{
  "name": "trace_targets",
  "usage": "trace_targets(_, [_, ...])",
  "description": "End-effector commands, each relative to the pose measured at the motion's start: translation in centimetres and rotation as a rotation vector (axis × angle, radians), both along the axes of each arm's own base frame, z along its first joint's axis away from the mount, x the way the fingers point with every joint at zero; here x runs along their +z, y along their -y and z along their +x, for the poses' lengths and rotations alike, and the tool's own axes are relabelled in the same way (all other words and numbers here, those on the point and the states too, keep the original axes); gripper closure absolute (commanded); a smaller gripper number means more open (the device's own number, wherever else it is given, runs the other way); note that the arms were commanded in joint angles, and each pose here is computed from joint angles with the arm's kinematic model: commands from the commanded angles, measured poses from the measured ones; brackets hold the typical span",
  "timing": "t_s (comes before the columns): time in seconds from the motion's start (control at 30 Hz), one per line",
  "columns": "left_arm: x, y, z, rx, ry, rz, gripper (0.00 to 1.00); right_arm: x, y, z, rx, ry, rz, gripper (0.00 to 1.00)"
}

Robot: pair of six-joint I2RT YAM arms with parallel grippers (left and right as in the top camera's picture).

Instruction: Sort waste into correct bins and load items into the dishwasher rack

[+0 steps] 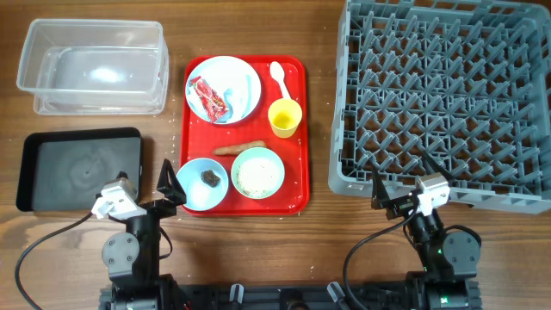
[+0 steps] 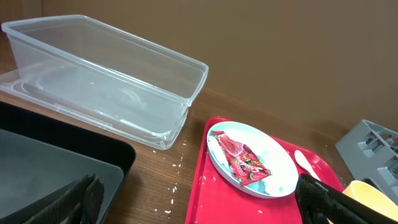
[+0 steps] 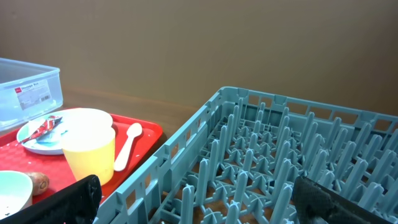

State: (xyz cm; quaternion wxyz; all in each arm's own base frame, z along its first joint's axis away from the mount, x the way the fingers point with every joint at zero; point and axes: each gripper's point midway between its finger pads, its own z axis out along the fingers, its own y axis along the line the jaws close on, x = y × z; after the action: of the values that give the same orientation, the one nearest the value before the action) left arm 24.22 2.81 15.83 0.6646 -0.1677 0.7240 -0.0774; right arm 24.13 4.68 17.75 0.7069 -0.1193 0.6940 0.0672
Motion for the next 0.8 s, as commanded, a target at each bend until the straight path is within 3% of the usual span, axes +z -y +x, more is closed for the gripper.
trace_targets(0.0, [-0.2,0.0,0.0,0.003,0.001,0.018,0.0,0.0,0.1,0.1,-0.011,0.002,-0.005,0.0])
trace_targets(0.37, [-0.2,0.0,0.0,0.003,0.001,0.018,0.0,0.3,0.1,0.1,-0.011,0.013,-0.004,0.0])
trace_targets(0.47, [0.0,-0.1,0.0,0.004,0.007,0.019,0.0,-0.1,1.4,0.4,-0.087,0.0,-0.011,0.0])
trace_targets(0.63, [2.0,1.1,0.2,-0.061,0.091,0.002,0.0,2.9,1.8,0.1,-0.103,0.077,0.07,0.0])
trace_targets(0.77, [5.8,1.6,0.0,-0.091,0.221,0.065,0.0,7.8,2.8,-1.1,-0.159,0.103,0.126,0.0])
